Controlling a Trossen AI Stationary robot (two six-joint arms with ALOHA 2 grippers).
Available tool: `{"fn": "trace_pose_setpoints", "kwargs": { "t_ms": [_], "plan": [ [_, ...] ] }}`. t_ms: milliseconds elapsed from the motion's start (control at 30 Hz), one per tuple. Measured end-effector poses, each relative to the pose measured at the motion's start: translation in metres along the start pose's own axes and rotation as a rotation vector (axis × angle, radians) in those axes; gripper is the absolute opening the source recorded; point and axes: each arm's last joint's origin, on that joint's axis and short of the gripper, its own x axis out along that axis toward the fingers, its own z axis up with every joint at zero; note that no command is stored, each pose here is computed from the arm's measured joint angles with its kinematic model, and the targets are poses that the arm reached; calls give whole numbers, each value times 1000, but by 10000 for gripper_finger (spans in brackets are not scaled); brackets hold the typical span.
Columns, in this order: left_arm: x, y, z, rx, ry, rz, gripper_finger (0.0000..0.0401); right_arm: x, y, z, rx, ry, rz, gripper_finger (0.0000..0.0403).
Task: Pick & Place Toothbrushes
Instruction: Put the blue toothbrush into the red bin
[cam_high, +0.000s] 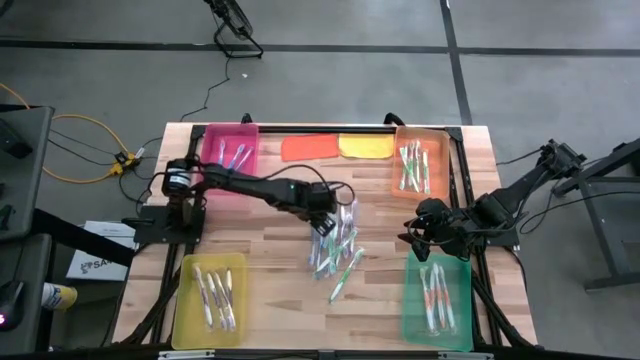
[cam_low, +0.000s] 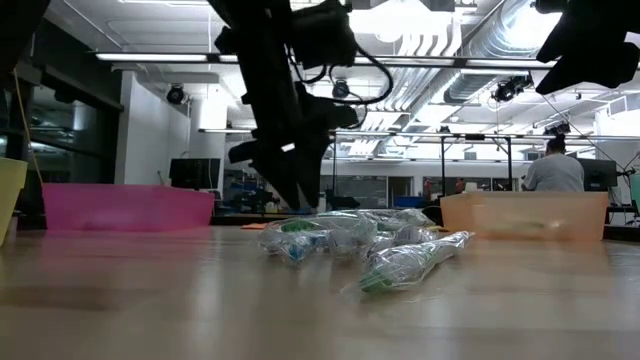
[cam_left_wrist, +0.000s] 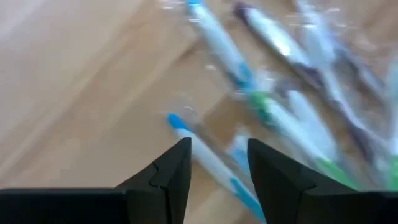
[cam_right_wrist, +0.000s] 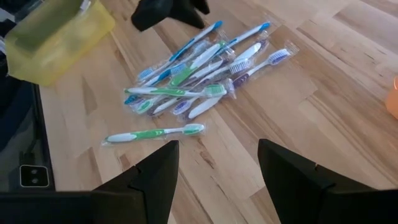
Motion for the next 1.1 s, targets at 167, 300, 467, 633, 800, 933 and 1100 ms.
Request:
{"fn": "trace_pose_setpoints", "kwargs": {
  "t_ms": [167,300,467,633,800,933,1100],
  "plan": [
    [2,8,7,-27,-3,12,150,0,0,0,0,0,0,213],
    [9,7,3,-53,23,24,150,0,0,0,0,0,-1,213],
    [27,5,-5,-80,96,30,150,0,0,0,-6,0,-2,213],
    [36,4,-8,-75,129,32,149,0,0,0,-8,1,-2,213],
    [37,6,-9,-63,142,45,116,0,0,0,-9,1,-3,213],
    [36,8,-11,-34,168,61,60,0,0,0,-9,1,-3,213],
    [32,9,-11,14,175,51,29,0,0,0,-9,1,-2,213]
  ]
}}
